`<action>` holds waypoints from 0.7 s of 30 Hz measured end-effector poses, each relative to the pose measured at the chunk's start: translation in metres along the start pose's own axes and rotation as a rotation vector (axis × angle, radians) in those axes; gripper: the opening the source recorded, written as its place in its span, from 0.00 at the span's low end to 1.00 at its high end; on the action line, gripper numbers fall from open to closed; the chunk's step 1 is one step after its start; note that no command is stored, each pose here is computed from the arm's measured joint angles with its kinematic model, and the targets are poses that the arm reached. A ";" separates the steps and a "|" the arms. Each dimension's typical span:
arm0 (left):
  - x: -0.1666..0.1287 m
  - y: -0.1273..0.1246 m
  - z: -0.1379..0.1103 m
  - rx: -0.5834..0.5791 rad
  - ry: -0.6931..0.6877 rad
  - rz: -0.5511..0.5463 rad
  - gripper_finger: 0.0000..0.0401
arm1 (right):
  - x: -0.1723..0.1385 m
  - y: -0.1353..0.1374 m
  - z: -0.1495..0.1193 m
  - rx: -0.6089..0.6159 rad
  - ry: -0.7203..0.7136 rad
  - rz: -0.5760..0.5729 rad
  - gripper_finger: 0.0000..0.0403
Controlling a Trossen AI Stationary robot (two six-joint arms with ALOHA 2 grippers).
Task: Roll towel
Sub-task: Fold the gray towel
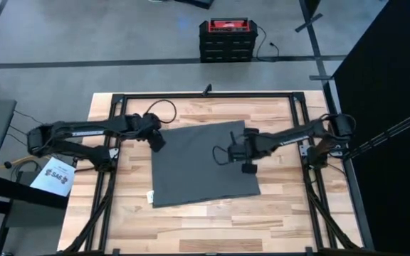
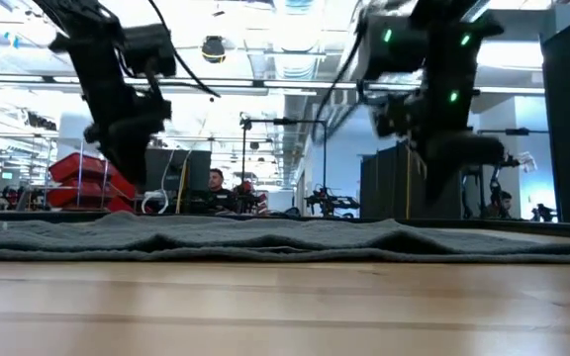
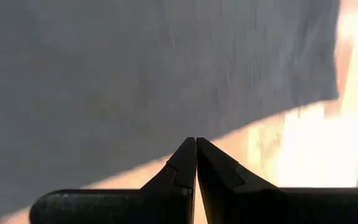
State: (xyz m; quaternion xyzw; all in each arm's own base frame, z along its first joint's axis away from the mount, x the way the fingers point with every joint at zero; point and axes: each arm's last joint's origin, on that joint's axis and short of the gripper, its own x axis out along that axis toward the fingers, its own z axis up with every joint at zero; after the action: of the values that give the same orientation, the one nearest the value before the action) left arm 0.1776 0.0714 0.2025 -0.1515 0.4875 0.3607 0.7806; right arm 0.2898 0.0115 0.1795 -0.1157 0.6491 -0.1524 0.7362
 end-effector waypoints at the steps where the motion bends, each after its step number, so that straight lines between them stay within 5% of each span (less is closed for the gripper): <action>1: -0.005 -0.003 -0.001 0.000 -0.022 -0.028 0.39 | -0.005 0.007 0.002 -0.003 -0.045 0.008 0.00; 5: -0.016 -0.032 -0.012 0.050 -0.084 -0.295 0.39 | -0.019 0.041 0.009 -0.060 -0.192 0.099 0.00; 13: -0.048 -0.139 -0.061 0.377 -0.369 -0.897 0.39 | -0.024 0.081 0.005 -0.128 -0.337 0.157 0.00; 17: -0.052 -0.175 -0.089 0.427 -0.417 -0.949 0.39 | -0.024 0.092 0.002 -0.144 -0.387 0.179 0.00; 21: -0.039 -0.209 -0.100 0.433 -0.365 -0.843 0.39 | -0.030 0.102 0.002 -0.157 -0.433 0.198 0.00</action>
State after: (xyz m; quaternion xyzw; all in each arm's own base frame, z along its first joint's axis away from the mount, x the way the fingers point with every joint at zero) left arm 0.2505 -0.1483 0.1650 -0.1043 0.3030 -0.0745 0.9443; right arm 0.2959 0.1167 0.1699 -0.1384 0.4942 -0.0002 0.8583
